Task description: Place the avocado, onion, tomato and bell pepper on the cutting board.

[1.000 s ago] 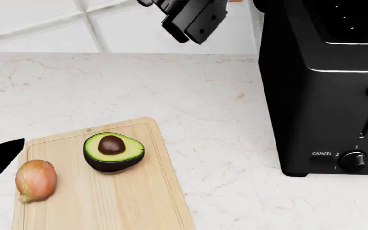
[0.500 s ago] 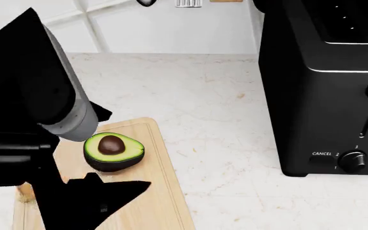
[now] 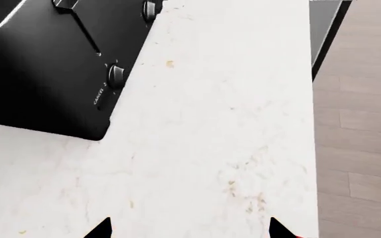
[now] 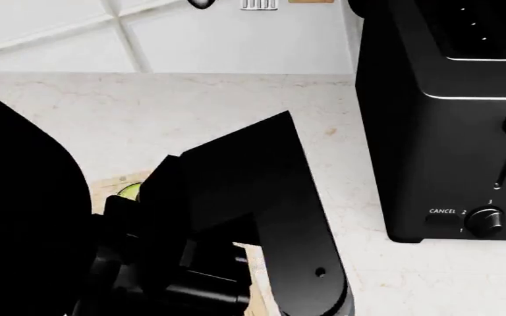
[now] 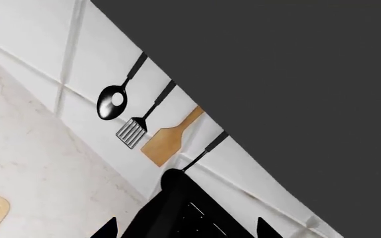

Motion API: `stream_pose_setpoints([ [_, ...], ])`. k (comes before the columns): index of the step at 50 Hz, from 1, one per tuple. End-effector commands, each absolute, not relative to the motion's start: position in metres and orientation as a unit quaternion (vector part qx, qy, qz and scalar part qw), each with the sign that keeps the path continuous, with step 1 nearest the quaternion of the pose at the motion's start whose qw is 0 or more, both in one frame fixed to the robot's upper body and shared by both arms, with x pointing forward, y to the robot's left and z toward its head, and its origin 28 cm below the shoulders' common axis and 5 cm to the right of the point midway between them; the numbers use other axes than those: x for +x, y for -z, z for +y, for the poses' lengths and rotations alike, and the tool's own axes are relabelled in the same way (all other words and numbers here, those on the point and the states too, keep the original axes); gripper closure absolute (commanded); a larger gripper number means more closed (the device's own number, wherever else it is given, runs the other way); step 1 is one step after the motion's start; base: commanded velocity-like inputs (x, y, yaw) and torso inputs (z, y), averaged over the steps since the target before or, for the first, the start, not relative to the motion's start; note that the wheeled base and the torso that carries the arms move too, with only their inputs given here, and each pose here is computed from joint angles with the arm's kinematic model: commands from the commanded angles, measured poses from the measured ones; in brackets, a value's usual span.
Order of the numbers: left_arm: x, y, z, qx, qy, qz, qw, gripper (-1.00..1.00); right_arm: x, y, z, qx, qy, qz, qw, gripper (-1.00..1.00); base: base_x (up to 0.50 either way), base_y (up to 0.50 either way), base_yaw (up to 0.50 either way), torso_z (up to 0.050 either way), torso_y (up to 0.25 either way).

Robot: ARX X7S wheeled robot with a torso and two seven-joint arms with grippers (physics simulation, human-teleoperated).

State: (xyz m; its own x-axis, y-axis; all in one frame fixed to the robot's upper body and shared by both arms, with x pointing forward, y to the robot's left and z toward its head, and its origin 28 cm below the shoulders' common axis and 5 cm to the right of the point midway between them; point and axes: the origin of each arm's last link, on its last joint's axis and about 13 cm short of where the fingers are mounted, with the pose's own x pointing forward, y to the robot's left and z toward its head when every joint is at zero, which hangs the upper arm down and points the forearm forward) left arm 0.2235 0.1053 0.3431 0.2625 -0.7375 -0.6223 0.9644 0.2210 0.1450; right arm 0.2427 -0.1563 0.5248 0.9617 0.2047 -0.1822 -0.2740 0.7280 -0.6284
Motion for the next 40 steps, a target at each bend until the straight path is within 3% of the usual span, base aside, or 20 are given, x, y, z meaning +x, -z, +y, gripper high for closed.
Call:
stream_pose_setpoints([
  [1, 0.205, -0.338, 0.061, 0.272, 0.639, 0.207, 0.689, -1.00, 0.238, -0.533, -0.156, -0.345, -0.131, 0.045, 0.928, -1.00, 0.00, 0.00, 0.00, 0.000, 0.000],
  [11, 0.183, -0.330, 0.051, 0.267, 0.661, 0.244, 0.657, -1.00, 0.237, -0.538, -0.156, -0.347, -0.127, 0.044, 0.928, -1.00, 0.00, 0.00, 0.00, 0.000, 0.000],
  [25, 0.148, -0.340, 0.054, 0.297, 0.615, 0.306, 0.664, -1.00, 0.248, -0.535, -0.153, -0.340, -0.130, 0.044, 0.930, -1.00, 0.00, 0.00, 0.00, 0.000, 0.000],
  [40, 0.142, -0.331, 0.057, 0.318, 0.578, 0.339, 0.670, -1.00, 0.249, -0.536, -0.154, -0.336, -0.127, 0.044, 0.932, -1.00, 0.00, 0.00, 0.00, 0.000, 0.000],
])
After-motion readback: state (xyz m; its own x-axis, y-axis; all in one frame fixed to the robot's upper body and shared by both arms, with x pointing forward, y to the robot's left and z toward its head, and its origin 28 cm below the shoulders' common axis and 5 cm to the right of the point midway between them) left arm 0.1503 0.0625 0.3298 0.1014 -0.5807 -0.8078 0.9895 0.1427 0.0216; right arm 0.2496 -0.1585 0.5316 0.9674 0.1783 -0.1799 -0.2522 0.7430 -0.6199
